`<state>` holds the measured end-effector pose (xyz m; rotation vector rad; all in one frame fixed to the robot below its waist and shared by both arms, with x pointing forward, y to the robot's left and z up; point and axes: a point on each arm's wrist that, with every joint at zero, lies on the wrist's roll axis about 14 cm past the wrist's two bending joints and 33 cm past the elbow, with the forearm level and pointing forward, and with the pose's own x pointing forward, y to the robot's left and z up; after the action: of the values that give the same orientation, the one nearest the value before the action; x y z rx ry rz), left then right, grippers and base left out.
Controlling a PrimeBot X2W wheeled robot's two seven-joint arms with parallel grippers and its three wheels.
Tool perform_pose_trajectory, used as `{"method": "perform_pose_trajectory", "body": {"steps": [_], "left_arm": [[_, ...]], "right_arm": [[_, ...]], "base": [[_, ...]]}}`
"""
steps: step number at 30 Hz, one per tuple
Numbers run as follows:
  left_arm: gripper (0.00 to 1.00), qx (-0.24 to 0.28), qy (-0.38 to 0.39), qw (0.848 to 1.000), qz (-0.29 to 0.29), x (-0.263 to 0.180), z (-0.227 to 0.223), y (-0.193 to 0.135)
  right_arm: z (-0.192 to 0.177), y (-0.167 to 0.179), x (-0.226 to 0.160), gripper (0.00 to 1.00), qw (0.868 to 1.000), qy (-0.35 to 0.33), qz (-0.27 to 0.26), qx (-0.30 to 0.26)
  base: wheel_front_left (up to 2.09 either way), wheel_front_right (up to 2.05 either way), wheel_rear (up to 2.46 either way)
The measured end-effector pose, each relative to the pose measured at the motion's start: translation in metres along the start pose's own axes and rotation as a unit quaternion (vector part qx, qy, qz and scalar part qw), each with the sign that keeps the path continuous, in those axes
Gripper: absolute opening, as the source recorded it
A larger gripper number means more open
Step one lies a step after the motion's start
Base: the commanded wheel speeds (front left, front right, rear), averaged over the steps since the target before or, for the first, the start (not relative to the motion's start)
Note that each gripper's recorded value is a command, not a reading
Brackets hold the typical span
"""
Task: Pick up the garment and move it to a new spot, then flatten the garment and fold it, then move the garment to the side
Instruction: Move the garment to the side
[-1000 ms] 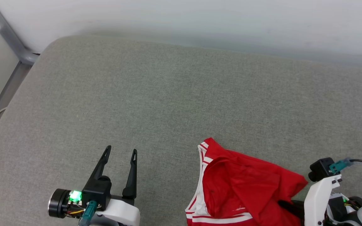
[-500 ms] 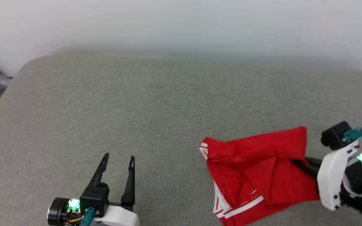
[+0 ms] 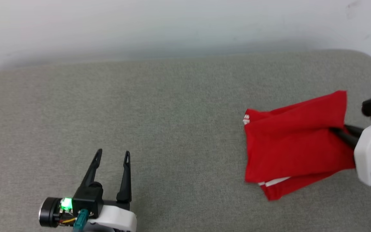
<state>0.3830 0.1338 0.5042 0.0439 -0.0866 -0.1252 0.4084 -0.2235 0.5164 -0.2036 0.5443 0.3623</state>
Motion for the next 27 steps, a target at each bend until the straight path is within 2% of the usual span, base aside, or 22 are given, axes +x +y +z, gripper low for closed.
{"method": "perform_pose_trajectory", "body": {"steps": [6, 7, 13, 19, 27], "left_arm": [[1.0, 0.0, -0.004, 1.0, -0.017, 0.025, -0.005, -0.008], [1.0, 0.002, -0.004, 1.0, -0.023, 0.034, -0.008, -0.009], [1.0, 0.004, 0.001, 0.999, -0.034, 0.056, -0.022, -0.011], [1.0, 0.004, 0.004, 0.999, -0.043, 0.07, -0.033, -0.016], [1.0, 0.006, 0.015, 0.999, -0.044, 0.079, -0.049, -0.012]], "right_arm": [[-0.011, -0.059, 0.003, 0.0, 0.997, 0.026, -0.072, 0.006], [-0.018, -0.08, 0.005, 0.0, 0.994, 0.045, -0.097, 0.002], [-0.044, -0.138, 0.009, 0.0, 0.981, 0.103, -0.165, 0.001], [-0.065, -0.183, 0.013, 0.0, 0.965, 0.148, -0.217, -0.001], [-0.084, -0.224, 0.017, 0.0, 0.944, 0.187, -0.272, 0.004]], "base": [[0.0, 0.0, 0.0], [0.0, 0.0, 0.0], [0.0, 0.0, 0.0], [0.0, 0.0, 0.0], [0.0, 0.0, 0.0]]}}
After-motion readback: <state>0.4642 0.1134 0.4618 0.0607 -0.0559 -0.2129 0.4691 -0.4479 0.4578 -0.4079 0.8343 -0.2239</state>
